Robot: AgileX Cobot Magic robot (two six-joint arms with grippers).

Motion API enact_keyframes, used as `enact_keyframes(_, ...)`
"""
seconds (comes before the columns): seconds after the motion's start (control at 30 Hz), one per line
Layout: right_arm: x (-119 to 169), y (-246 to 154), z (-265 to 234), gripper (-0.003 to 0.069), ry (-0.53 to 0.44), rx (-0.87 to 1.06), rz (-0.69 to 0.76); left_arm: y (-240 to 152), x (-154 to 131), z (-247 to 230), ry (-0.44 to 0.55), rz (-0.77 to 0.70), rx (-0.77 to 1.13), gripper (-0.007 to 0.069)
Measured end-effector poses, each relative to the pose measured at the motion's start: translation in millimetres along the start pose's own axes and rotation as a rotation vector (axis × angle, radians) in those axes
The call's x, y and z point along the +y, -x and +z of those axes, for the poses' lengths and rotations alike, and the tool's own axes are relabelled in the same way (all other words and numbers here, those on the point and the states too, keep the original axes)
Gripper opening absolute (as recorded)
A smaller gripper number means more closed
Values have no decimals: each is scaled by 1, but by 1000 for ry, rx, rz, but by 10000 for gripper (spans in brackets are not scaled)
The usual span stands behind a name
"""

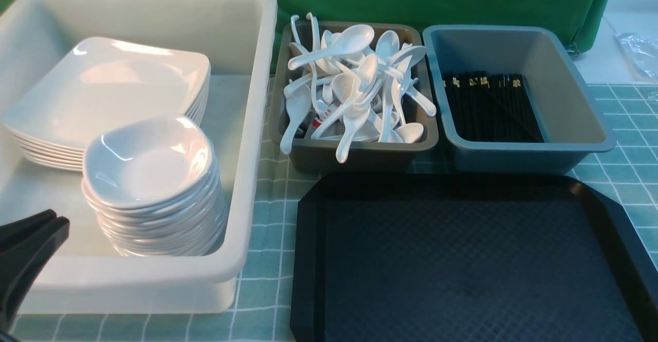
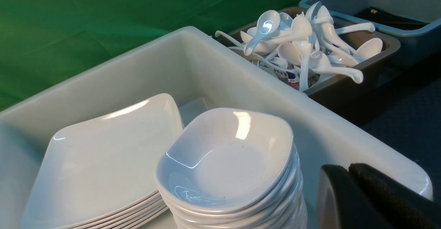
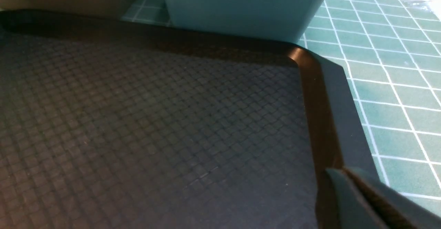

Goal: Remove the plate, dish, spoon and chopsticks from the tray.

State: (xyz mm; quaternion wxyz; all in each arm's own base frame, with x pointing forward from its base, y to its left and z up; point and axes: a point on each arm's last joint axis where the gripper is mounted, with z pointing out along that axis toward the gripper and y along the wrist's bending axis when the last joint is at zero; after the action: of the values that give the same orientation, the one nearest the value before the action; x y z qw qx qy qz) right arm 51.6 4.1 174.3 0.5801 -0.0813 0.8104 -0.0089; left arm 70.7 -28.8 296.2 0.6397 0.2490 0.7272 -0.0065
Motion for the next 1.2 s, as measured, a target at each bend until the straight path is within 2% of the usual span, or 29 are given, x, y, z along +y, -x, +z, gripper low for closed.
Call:
enact_keyframes(0.47,0,0,0,43,0,1,0,0,0,0,0,-1,0,13)
enact_keyframes(0.57,0,0,0,53,0,1,0,1,4,1,49,0,-25,13)
enact_keyframes(0.63,0,0,0,57,0,2,3,0,8,1,98,-44,-44,13)
enact_keyframes(0.73,0,0,0,65,0,2,3,-13,17,0,251,-264,-68,13)
enact_keyframes(0.8,0,0,0,67,0,2,3,-23,18,-4,313,-357,-71,13)
enact_keyframes(0.93,0,0,0,71,0,3,3,-54,10,-9,398,-439,-60,13)
enact_keyframes(1.07,0,0,0,77,0,3,3,-86,-3,-9,411,-477,-40,13)
enact_keyframes(1.1,0,0,0,83,0,4,3,-104,-10,-6,398,-508,6,13)
enact_keyframes(1.2,0,0,0,85,1,1,5,-114,-14,-4,385,-544,44,13)
